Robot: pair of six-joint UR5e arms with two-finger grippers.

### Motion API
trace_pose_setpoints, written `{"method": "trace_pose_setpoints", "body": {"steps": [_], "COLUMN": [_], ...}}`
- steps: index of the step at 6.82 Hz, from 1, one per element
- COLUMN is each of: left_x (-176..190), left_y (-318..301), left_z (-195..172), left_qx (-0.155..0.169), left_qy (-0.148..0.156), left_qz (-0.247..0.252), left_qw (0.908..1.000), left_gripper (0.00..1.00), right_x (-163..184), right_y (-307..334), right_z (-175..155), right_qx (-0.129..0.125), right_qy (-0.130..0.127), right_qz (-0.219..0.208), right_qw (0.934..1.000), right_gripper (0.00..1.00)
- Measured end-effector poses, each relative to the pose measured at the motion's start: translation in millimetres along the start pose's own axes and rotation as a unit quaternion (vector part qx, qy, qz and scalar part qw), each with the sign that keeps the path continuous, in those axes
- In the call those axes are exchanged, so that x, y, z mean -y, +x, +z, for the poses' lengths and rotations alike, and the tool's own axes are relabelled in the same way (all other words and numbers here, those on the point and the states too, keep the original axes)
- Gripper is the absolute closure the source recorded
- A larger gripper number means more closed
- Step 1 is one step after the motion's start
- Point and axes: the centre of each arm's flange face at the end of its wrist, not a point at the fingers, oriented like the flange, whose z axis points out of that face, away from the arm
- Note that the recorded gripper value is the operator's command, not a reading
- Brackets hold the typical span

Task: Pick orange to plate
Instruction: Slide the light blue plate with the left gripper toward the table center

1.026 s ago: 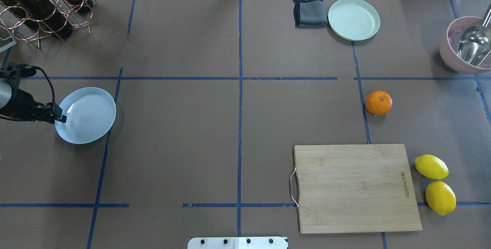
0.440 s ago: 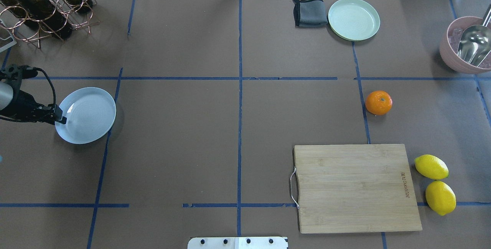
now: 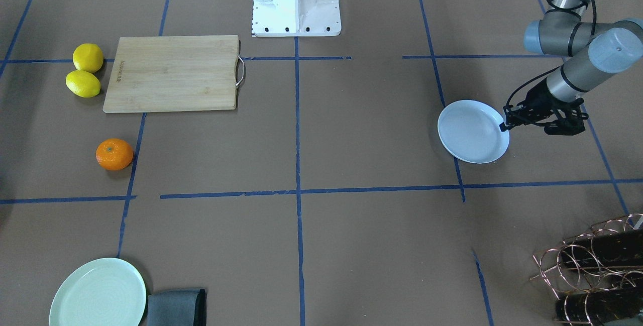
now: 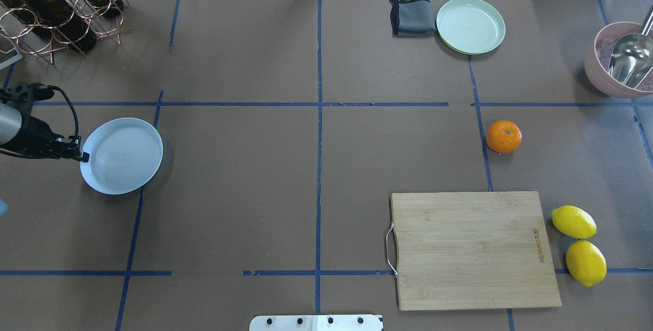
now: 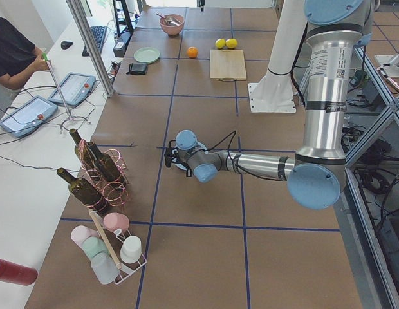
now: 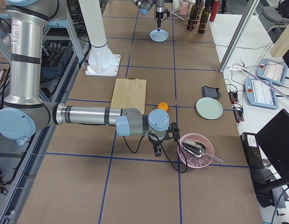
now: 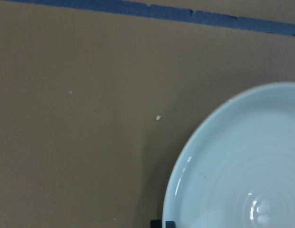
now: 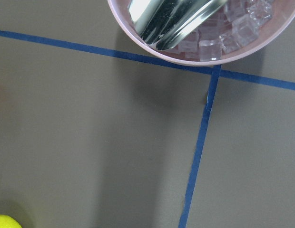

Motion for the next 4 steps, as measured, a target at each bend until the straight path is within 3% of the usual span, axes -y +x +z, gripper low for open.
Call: {"method": "trace_pose_setpoints", "body": {"steps": [2,4], "left_x": [26,16], "left_y": [95,214], "left_z": [-19,-3], "left_qx": [-0.059,-0.097], "left_qy": [0.01,-0.019], "left_qz": [-0.05,-0.095], "left_qw": [0.9969,0.9906], "left_gripper": [1.0,1.0], "right_x": [0,1], "right_y": [-1,-2], "right_z": [-1,0], "right_qx": [0.0,0.006], "right_qy": [0.001,0.001], "right_qz": [-0.001,-0.001], "right_qw": [1.0,1.0], "right_gripper": [0.0,0.0]}}
